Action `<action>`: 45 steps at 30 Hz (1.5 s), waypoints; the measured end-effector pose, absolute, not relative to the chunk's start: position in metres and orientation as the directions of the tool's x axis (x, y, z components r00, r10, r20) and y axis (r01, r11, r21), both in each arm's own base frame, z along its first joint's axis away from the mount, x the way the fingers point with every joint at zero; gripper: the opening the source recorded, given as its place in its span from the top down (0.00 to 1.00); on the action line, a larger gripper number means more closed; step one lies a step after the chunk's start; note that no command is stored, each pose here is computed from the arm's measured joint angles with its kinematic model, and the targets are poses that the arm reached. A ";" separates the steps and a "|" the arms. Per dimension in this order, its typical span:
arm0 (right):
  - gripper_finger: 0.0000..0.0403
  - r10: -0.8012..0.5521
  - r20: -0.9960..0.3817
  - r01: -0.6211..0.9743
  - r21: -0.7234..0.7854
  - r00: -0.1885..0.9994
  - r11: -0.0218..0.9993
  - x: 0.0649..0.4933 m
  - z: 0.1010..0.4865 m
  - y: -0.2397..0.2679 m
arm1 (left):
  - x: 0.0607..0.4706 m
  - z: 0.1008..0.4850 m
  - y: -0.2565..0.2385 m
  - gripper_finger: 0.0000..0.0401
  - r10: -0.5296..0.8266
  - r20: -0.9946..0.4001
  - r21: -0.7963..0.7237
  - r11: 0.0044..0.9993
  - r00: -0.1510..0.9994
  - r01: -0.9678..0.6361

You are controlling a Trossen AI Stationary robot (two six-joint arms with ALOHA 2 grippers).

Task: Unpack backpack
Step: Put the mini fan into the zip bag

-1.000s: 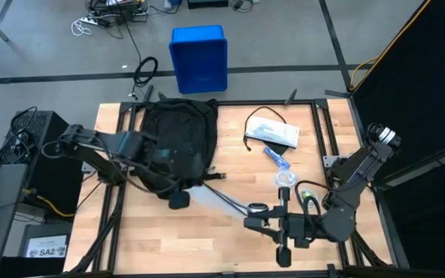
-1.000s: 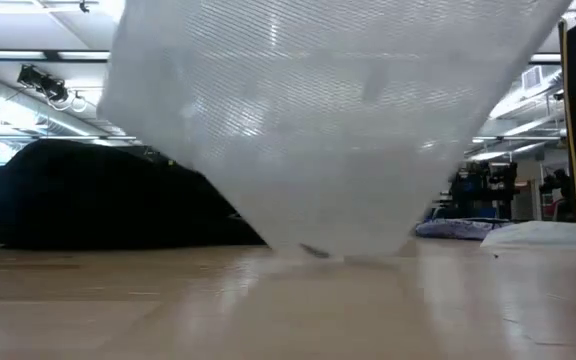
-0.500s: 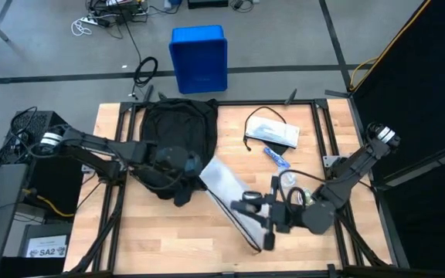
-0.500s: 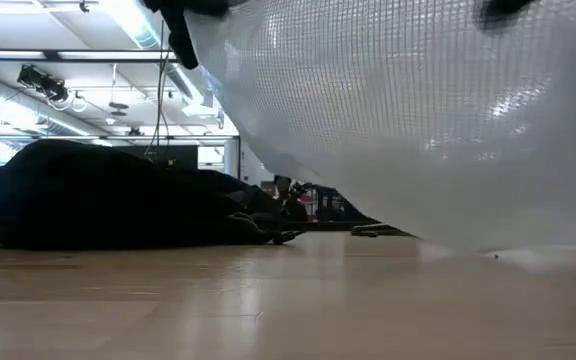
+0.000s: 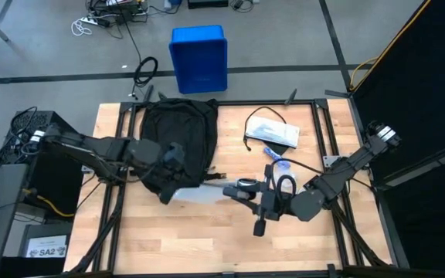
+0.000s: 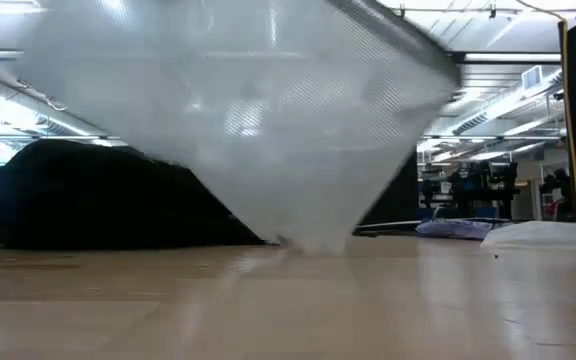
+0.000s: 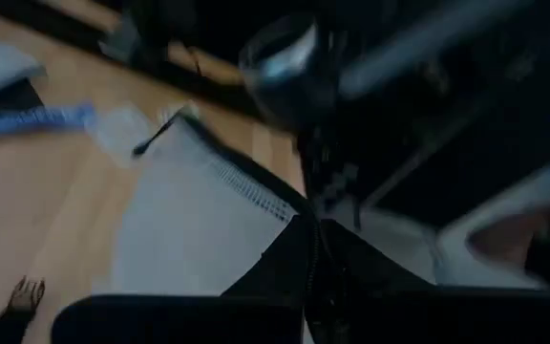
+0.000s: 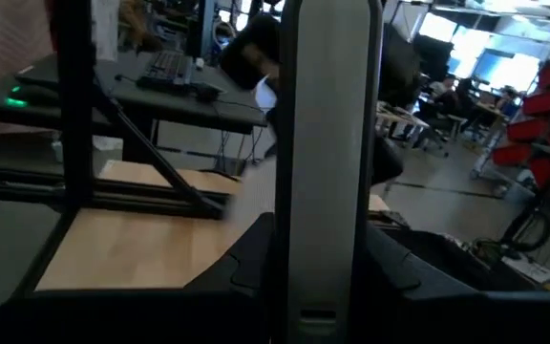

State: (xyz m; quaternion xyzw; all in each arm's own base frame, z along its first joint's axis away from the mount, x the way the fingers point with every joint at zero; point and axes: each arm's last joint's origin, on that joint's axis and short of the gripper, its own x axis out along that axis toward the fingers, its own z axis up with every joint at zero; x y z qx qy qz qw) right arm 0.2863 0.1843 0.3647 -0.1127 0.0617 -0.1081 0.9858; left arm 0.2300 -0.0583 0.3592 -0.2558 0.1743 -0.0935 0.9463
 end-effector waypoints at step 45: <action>0.85 -0.138 -0.184 0.121 -0.103 0.973 0.987 0.302 0.354 0.150 | 0.212 0.273 -0.098 1.00 0.066 -0.291 0.204 0.979 0.954 -0.005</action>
